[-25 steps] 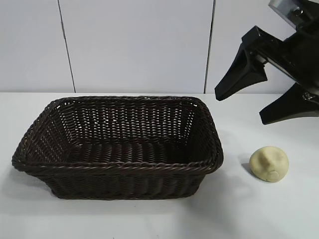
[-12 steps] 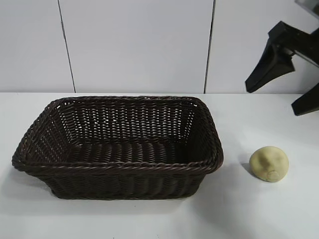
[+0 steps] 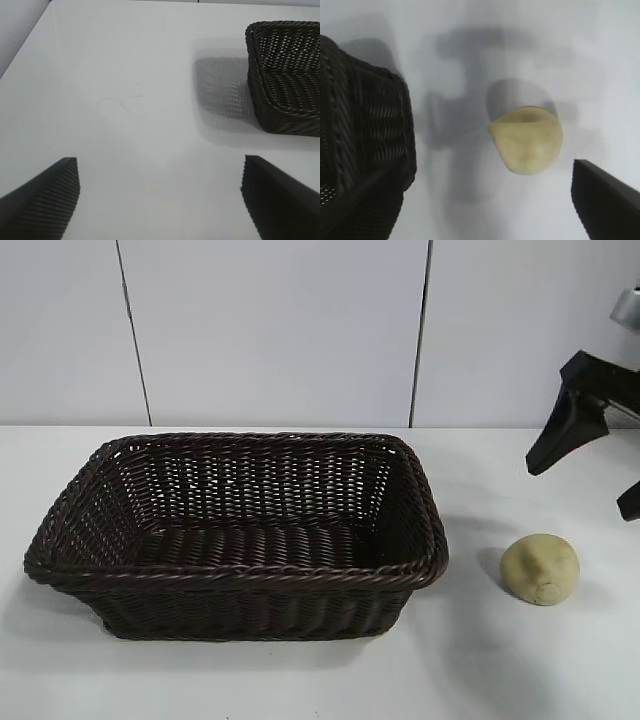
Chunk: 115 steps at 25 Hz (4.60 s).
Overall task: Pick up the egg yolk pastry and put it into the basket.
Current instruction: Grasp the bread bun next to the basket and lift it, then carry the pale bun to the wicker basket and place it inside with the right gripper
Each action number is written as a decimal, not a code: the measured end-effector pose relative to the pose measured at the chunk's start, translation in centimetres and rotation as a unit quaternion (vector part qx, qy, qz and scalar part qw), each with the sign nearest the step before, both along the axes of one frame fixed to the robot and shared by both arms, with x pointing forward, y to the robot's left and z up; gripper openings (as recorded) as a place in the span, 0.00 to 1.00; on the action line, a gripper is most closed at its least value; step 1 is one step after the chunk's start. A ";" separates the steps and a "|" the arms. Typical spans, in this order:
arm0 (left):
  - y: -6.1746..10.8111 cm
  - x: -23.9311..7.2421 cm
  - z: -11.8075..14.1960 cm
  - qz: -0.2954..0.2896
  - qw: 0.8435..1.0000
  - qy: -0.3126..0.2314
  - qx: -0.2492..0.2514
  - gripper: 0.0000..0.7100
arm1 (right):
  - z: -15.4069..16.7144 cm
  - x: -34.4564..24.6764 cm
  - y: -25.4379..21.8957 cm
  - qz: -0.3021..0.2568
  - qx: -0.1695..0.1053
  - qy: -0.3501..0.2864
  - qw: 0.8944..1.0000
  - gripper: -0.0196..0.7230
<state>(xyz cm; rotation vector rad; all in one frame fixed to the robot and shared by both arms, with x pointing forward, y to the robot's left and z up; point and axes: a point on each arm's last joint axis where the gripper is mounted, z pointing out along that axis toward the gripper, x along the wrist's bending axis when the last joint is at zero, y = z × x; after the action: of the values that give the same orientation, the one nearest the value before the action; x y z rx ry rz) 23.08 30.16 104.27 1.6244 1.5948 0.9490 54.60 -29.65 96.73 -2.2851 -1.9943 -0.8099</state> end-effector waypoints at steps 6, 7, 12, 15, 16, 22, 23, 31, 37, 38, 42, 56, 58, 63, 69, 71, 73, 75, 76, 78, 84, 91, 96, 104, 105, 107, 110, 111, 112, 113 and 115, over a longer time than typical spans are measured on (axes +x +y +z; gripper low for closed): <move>0.0 0.0 0.0 0.000 1.000 0.000 0.000 0.89 | -1.8 0.5 -0.1 -0.004 -0.002 0.021 1.000 0.91; 0.0 0.0 0.0 0.000 1.000 0.000 0.000 0.89 | -2.1 0.6 -0.2 -0.004 -0.003 0.025 1.000 0.91; 0.0 0.0 0.0 0.000 1.000 0.000 0.000 0.89 | -3.5 0.9 -0.1 -0.009 0.005 0.042 0.999 0.91; 0.0 0.0 0.0 0.000 1.000 0.000 0.000 0.89 | -4.2 1.0 -0.1 -0.011 0.009 0.051 0.999 0.91; 0.0 0.0 0.0 0.000 1.000 0.000 0.000 0.89 | -4.5 1.1 -0.1 -0.010 0.011 0.055 0.998 0.91; 0.0 0.0 0.0 0.000 1.000 0.000 0.000 0.89 | -5.9 1.5 0.0 -0.013 0.019 0.058 0.998 0.91; 0.0 0.0 0.0 0.000 1.000 0.000 0.000 0.89 | -5.9 1.6 -0.1 -0.016 0.017 0.054 0.998 0.91; 0.0 0.0 0.0 0.000 1.000 0.000 0.000 0.89 | -5.8 1.8 -0.1 -0.016 0.015 0.046 0.999 0.91; 0.0 0.0 0.0 0.000 1.000 0.000 0.000 0.89 | -5.7 1.9 0.0 -0.014 0.022 0.039 0.999 0.91; 0.0 0.0 0.0 0.000 1.000 0.000 0.000 0.89 | -5.7 1.9 0.0 -0.015 0.022 0.039 0.999 0.90; 0.0 0.0 0.0 0.000 1.000 0.000 0.000 0.89 | -5.7 1.9 0.0 -0.015 0.022 0.038 0.999 0.79; 0.0 0.0 0.0 0.000 1.000 0.000 0.000 0.89 | -6.9 1.9 0.1 -0.013 0.029 0.062 0.998 0.58; 0.0 0.0 0.0 0.000 1.000 0.000 0.000 0.89 | -7.1 1.8 0.1 -0.011 0.031 0.068 0.997 0.38; 0.0 0.0 0.0 0.000 1.000 0.000 0.000 0.89 | -6.7 1.8 0.3 -0.006 0.037 0.068 0.997 0.09; 0.0 0.0 0.0 0.000 1.000 0.000 0.000 0.89 | -1.8 2.9 1.1 0.038 0.084 0.052 0.994 0.07; 0.0 0.0 0.0 0.000 1.000 0.000 0.000 0.89 | 0.8 3.0 1.4 0.050 0.101 0.044 0.993 0.07; 0.0 0.0 0.0 0.000 1.000 0.000 0.000 0.89 | 3.4 3.0 1.6 0.062 0.109 0.024 0.992 0.06; 0.0 0.0 0.0 0.000 1.000 0.000 0.000 0.89 | 5.6 2.8 1.8 0.067 0.112 0.002 0.991 0.06; 0.0 0.0 0.0 0.000 1.000 0.000 0.000 0.89 | 6.5 2.8 2.0 0.070 0.111 -0.007 0.991 0.06; 0.0 0.0 0.0 0.000 1.000 0.000 0.000 0.89 | 7.3 2.7 2.8 0.082 0.109 -0.013 0.991 0.06; 0.0 0.0 0.0 0.000 1.000 0.000 0.000 0.89 | 7.5 2.1 9.6 0.149 0.097 -0.031 0.984 0.06; 0.0 0.0 0.0 0.000 1.000 0.000 0.000 0.89 | 5.5 0.8 19.1 0.196 0.096 -0.064 0.974 0.06; 0.0 0.0 0.0 0.000 1.000 0.000 0.000 0.89 | 2.9 0.7 22.6 0.195 0.086 -0.078 0.974 0.06; 0.0 0.0 0.0 0.000 1.000 0.000 0.000 0.89 | -1.3 2.0 23.2 0.160 0.070 -0.053 0.983 0.06; 0.0 0.0 0.0 0.000 1.000 0.000 0.000 0.89 | -1.6 2.0 23.2 0.159 0.071 -0.049 0.983 0.07; 0.0 0.0 0.0 0.000 1.000 0.000 0.000 0.89 | -1.9 2.1 23.3 0.157 0.072 -0.045 0.984 0.11; 0.0 0.0 0.0 0.000 1.000 0.000 0.000 0.89 | -1.8 2.1 23.3 0.155 0.074 -0.045 0.984 0.26; 0.0 0.0 0.0 0.000 1.000 0.000 0.000 0.89 | -1.8 2.1 23.3 0.155 0.074 -0.045 0.984 0.34; 0.0 0.0 0.0 0.000 1.000 0.000 0.000 0.89 | -1.8 2.1 23.3 0.155 0.074 -0.045 0.984 0.42; 0.0 0.0 0.0 0.000 1.000 0.000 0.000 0.89 | -1.8 2.1 23.3 0.155 0.074 -0.045 0.984 0.49; 0.0 0.0 0.0 0.000 1.000 0.000 0.000 0.89 | -1.8 2.1 23.3 0.155 0.074 -0.045 0.984 0.69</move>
<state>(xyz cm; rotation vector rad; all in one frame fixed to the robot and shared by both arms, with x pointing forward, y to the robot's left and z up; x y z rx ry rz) 23.08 30.16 104.27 1.6244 1.5948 0.9490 56.69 -6.37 94.95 -1.8279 -2.1669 -1.0064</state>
